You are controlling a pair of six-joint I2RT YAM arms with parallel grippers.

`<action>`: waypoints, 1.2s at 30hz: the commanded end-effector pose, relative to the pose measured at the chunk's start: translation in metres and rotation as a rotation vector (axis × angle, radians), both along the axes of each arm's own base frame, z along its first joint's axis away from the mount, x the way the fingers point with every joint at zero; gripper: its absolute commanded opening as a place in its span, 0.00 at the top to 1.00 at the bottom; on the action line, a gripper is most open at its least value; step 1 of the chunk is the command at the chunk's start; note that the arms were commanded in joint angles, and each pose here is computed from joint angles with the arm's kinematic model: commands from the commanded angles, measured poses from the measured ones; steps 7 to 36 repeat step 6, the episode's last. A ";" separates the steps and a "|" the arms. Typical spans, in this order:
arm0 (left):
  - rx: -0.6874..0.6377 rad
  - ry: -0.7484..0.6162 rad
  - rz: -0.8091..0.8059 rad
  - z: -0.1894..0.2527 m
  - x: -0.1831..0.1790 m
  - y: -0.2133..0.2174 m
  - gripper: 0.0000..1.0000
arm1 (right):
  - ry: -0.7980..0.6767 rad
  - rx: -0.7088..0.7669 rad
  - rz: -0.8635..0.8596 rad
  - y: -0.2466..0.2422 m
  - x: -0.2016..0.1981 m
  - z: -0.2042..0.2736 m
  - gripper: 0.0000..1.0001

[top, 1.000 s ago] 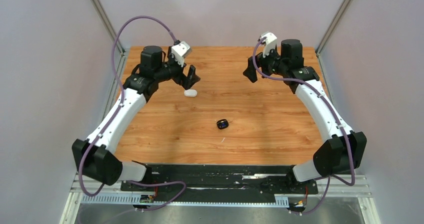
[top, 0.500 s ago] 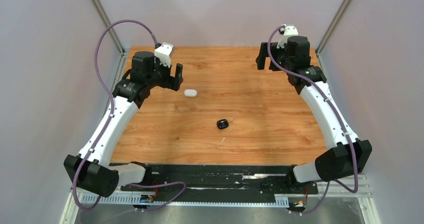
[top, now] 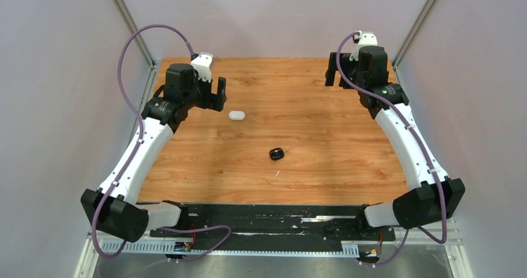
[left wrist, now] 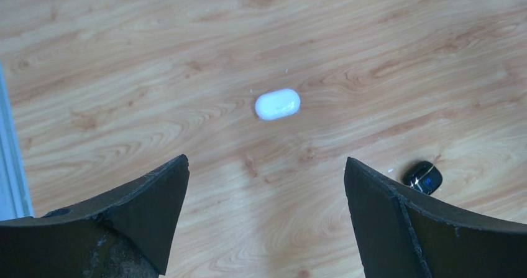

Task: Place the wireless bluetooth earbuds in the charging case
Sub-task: Reset both arms

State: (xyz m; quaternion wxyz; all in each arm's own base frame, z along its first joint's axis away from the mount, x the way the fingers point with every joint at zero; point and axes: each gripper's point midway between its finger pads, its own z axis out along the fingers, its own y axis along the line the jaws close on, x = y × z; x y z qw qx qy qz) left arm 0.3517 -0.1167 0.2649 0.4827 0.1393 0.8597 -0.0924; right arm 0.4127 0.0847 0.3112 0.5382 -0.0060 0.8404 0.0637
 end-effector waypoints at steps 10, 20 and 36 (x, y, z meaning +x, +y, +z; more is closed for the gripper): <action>0.012 -0.195 -0.070 0.068 0.011 -0.004 0.00 | -0.050 -0.040 0.004 -0.005 0.002 0.011 0.00; 0.012 -0.195 -0.070 0.068 0.011 -0.004 0.00 | -0.050 -0.040 0.004 -0.005 0.002 0.011 0.00; 0.012 -0.195 -0.070 0.068 0.011 -0.004 0.00 | -0.050 -0.040 0.004 -0.005 0.002 0.011 0.00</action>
